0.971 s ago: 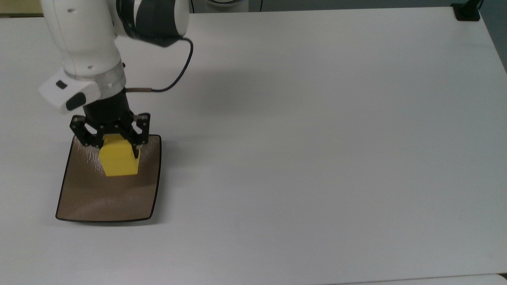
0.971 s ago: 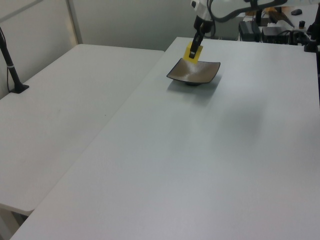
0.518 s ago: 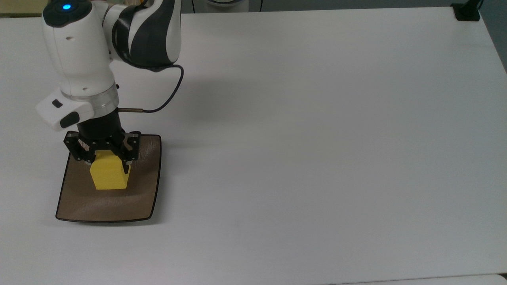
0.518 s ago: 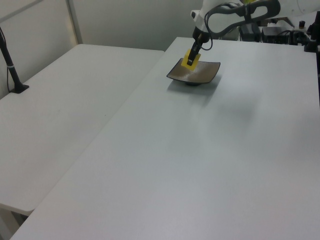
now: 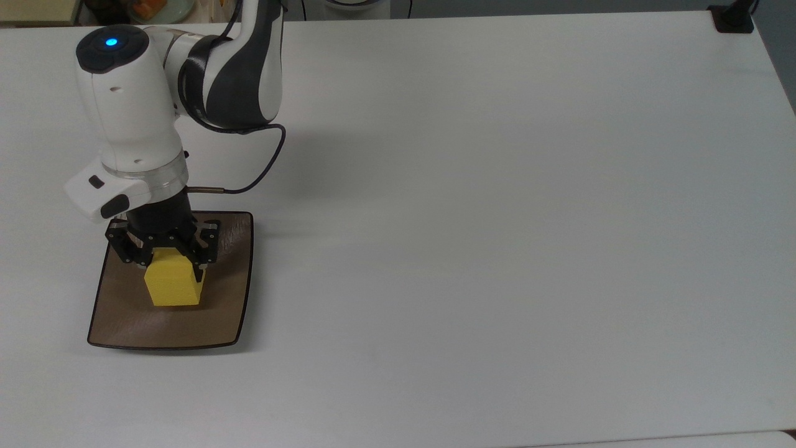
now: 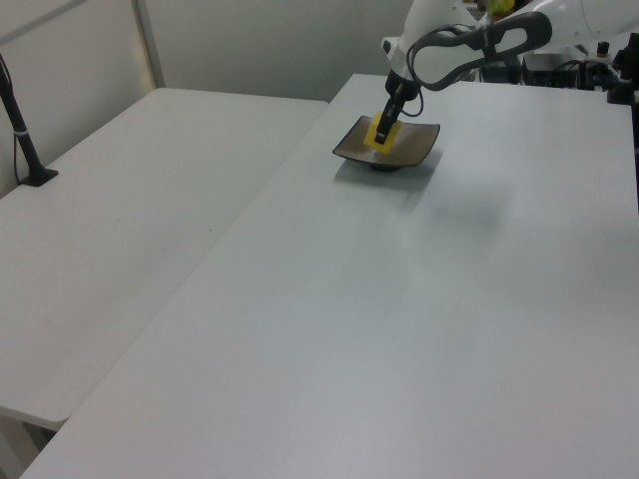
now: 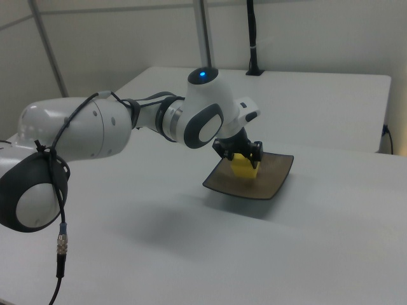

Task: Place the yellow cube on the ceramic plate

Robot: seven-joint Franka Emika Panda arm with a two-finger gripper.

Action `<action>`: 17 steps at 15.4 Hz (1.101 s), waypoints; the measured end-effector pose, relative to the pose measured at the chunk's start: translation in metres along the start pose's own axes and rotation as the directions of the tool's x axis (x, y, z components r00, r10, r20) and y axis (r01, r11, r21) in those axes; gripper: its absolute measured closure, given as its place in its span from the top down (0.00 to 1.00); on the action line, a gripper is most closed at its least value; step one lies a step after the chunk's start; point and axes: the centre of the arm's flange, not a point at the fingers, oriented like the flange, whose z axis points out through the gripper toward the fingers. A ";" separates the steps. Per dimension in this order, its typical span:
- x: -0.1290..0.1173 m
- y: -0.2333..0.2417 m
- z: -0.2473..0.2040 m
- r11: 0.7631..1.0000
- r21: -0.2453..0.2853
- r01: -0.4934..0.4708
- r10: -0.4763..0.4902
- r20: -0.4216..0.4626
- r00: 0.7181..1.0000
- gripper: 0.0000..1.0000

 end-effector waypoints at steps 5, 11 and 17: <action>-0.008 -0.002 0.009 1.000 0.007 0.001 -0.001 0.022 1.000 0.59; -0.008 -0.002 0.006 1.000 0.006 0.000 0.000 0.020 1.000 0.97; 0.000 -0.014 -0.086 1.000 0.013 -0.025 0.025 -0.021 0.999 1.00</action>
